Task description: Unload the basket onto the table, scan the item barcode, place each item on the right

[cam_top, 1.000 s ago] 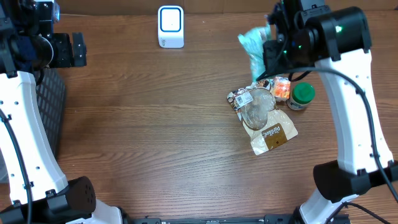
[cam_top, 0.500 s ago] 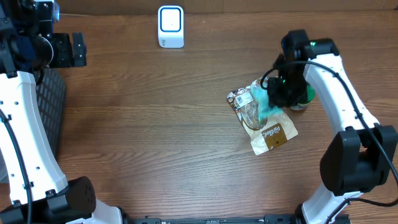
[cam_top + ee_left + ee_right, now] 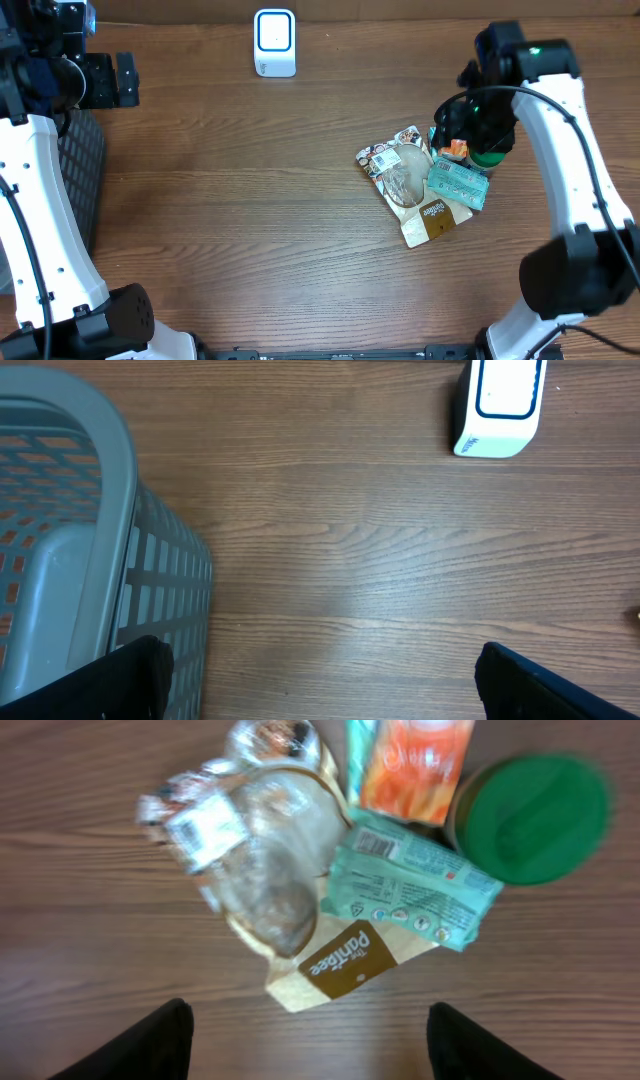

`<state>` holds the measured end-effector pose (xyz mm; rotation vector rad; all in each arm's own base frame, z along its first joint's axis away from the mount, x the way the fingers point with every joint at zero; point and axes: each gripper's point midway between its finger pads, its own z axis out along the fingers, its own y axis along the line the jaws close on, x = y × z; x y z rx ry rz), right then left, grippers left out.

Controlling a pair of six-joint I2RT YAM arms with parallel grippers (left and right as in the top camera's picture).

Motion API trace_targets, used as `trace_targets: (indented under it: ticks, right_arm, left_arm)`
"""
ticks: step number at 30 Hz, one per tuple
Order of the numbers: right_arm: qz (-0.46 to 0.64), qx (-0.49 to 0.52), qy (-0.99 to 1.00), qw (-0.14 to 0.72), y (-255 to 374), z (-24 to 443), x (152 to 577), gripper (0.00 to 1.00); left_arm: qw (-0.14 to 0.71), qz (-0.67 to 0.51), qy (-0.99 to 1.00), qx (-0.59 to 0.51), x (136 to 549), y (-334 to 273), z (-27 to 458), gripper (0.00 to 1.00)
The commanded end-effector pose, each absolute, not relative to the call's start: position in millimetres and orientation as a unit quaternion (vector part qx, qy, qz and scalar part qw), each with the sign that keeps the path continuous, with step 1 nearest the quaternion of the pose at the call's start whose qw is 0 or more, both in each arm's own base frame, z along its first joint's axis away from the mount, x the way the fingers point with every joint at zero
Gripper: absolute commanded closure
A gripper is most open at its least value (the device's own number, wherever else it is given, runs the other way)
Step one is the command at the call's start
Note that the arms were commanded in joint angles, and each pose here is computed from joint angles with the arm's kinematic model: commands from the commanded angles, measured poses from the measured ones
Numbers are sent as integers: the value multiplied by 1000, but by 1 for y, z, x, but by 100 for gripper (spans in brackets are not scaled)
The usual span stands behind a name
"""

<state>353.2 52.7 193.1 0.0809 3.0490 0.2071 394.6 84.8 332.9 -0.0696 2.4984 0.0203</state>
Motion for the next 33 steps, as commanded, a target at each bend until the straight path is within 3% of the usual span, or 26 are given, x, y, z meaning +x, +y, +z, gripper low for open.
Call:
trace_targets:
  ticks: [1,3,10,17,26,33]
  right_arm:
    - [84,-3,984,154,66,282,336,18]
    - [89,-8,980,177,68,305,323,0]
    - [149,-33,951,268,80,371,271,0]
    - [157,-39,937,311,77,394,245,0]
    - [131,-30,938,319,68,393,247,0]
    - [102,-36,902,418,57,408,265,0]
  left_arm:
    - [323,13,946,-18,396,86,339,0]
    - [323,13,946,-18,396,86,339,1]
    - [323,13,946,-18,396,86,339,0]
    - [323,13,946,-18,396,86,339,0]
    - [323,13,946,-18,396,86,339,0]
    - [323,13,946,-18,396,86,339,1]
